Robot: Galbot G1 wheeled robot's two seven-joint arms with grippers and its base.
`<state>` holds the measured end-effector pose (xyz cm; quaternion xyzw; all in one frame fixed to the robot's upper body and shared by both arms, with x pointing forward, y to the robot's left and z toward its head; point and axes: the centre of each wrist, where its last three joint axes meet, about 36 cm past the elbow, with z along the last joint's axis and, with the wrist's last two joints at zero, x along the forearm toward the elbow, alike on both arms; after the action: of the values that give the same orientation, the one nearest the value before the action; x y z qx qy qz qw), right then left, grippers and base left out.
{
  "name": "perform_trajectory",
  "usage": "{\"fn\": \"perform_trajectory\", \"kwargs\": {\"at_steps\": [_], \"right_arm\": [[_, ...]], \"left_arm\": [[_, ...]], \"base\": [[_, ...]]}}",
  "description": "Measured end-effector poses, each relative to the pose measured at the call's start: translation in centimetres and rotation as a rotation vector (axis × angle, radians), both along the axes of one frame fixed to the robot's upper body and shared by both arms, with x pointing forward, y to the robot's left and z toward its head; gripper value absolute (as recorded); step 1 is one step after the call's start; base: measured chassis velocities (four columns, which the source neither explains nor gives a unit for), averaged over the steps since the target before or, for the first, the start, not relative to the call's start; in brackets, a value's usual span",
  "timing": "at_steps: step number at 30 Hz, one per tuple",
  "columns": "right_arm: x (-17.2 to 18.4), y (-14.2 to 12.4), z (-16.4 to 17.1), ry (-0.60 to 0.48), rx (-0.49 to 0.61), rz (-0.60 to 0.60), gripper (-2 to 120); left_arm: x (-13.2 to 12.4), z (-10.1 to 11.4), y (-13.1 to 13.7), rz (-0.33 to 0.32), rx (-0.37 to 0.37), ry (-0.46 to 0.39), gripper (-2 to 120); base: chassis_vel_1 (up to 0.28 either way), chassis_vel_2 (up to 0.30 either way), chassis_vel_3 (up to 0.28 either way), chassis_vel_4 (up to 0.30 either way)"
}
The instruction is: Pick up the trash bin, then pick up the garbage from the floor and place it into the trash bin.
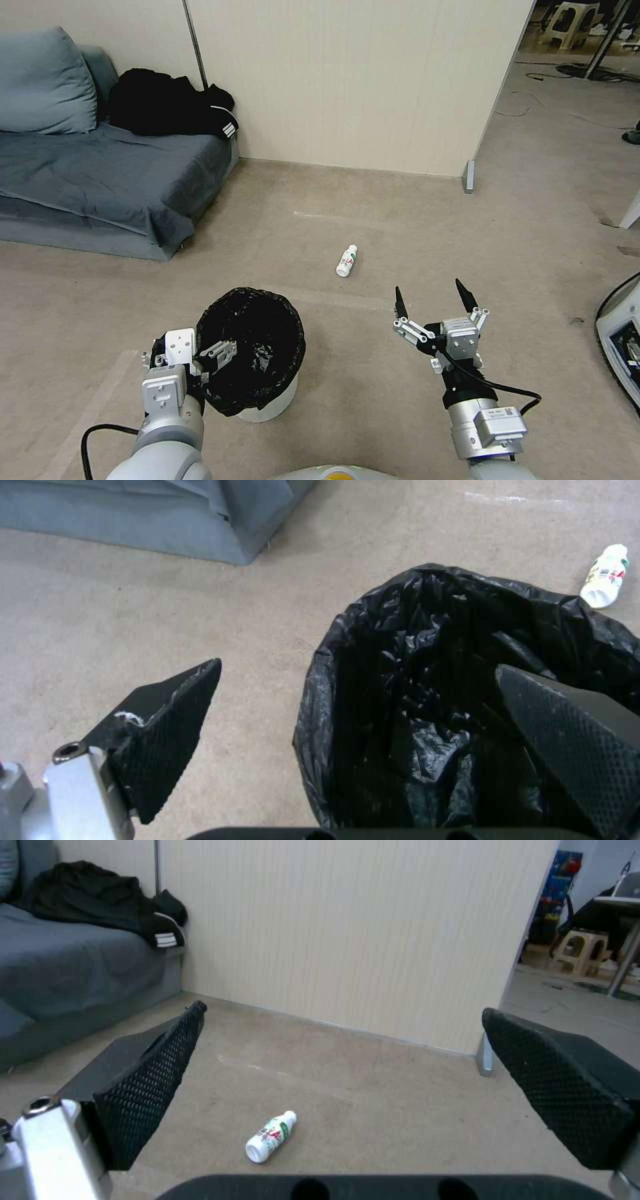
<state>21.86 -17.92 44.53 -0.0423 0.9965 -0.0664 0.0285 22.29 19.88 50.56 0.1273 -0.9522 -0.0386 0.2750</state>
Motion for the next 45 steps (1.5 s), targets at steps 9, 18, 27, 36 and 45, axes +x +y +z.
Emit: {"fn": "perform_trajectory", "kwargs": {"at_steps": [9,18,27,36,45], "right_arm": [[0.0,0.0,0.0,-0.001,-0.001,0.001,100],[0.0,0.0,0.0,-0.001,-0.004,0.001,100],[-0.1,0.3,-0.2,0.000,-0.004,0.013,100],[-0.1,0.3,-0.1,-0.005,0.001,0.017,100],[-0.1,0.3,-0.3,-0.005,0.002,0.022,100]], "left_arm": [[0.2,-0.3,0.3,0.004,0.001,0.007,100],[0.8,-1.6,0.6,0.006,-0.006,0.026,100],[2.8,-4.0,1.4,0.005,-0.034,0.049,100],[4.9,-6.4,1.6,0.025,-0.037,0.074,100],[6.2,-9.4,1.6,0.071,-0.048,0.137,100]], "base": [[0.000,0.000,0.000,0.000],[0.000,0.000,0.000,0.000],[0.000,0.000,0.000,0.000],[0.000,0.000,0.000,0.000],[0.000,0.000,0.000,0.000]]}}
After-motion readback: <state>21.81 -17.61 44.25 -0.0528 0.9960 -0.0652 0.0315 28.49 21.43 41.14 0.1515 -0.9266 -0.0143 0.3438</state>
